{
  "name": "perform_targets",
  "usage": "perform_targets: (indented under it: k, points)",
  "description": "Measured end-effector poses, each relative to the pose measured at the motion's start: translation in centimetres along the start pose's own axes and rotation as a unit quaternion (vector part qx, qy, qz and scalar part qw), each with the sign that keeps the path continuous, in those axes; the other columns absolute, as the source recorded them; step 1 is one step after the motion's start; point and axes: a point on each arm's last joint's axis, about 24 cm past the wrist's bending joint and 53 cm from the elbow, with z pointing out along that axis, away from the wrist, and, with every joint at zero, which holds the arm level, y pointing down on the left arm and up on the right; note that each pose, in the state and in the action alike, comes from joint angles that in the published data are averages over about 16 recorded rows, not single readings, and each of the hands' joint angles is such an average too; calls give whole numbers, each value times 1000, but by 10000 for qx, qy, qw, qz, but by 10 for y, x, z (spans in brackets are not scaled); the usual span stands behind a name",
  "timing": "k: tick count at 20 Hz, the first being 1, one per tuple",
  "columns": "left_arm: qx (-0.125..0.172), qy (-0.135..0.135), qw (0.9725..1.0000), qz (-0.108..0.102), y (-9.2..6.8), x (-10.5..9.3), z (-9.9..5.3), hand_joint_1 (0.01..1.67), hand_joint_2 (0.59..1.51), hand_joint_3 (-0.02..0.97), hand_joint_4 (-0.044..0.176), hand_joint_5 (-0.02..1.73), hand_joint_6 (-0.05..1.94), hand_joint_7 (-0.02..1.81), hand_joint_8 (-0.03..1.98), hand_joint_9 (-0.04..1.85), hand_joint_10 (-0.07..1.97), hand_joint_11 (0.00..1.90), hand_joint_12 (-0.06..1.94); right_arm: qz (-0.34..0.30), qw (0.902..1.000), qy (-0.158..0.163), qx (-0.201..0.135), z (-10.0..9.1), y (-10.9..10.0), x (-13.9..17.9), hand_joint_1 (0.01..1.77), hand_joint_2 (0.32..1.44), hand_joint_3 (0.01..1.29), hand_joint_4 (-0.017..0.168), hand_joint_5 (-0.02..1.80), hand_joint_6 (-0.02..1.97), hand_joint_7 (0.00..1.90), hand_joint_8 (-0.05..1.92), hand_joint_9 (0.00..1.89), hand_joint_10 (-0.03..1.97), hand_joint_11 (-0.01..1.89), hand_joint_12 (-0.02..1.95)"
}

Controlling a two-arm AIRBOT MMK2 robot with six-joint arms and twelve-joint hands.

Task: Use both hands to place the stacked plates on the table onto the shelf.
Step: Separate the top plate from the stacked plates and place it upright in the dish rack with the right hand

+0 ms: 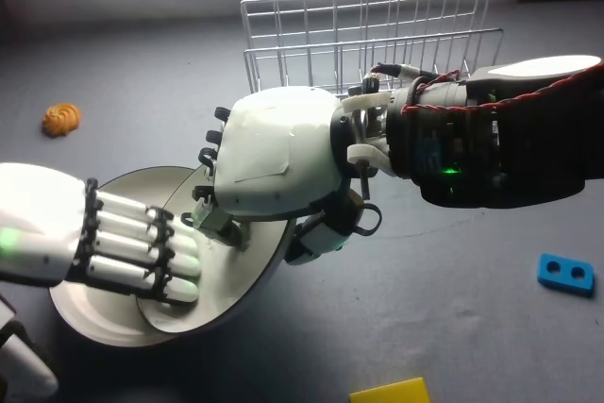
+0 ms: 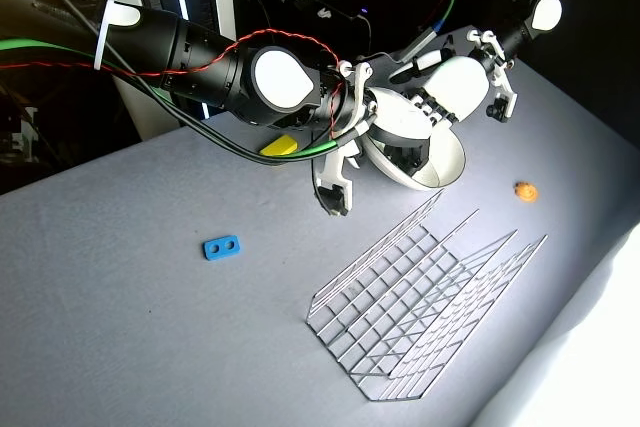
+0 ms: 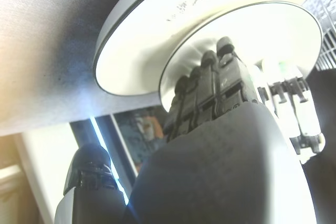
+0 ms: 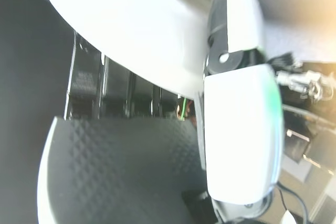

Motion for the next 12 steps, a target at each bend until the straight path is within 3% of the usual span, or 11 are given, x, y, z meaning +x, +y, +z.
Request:
perform_targets:
  k: [5, 12]
  points:
    - [-234, -289, 9993, -46, 10, -27, -20, 14, 1121, 19, 0, 16, 10, 10, -2, 15, 9, 20, 29, 55, 10000, -26, -29, -4, 3, -3, 1183, 955, 15, -9, 755, 840, 853, 763, 938, 819, 861, 1186]
    - [-635, -699, 9955, -108, 19, -65, -65, 14, 1122, 18, -3, 20, 11, 20, 1, 18, 10, 17, -6, 67, 9999, -104, -68, -13, 12, -14, 1224, 957, 15, -6, 802, 855, 895, 800, 937, 1094, 850, 1249]
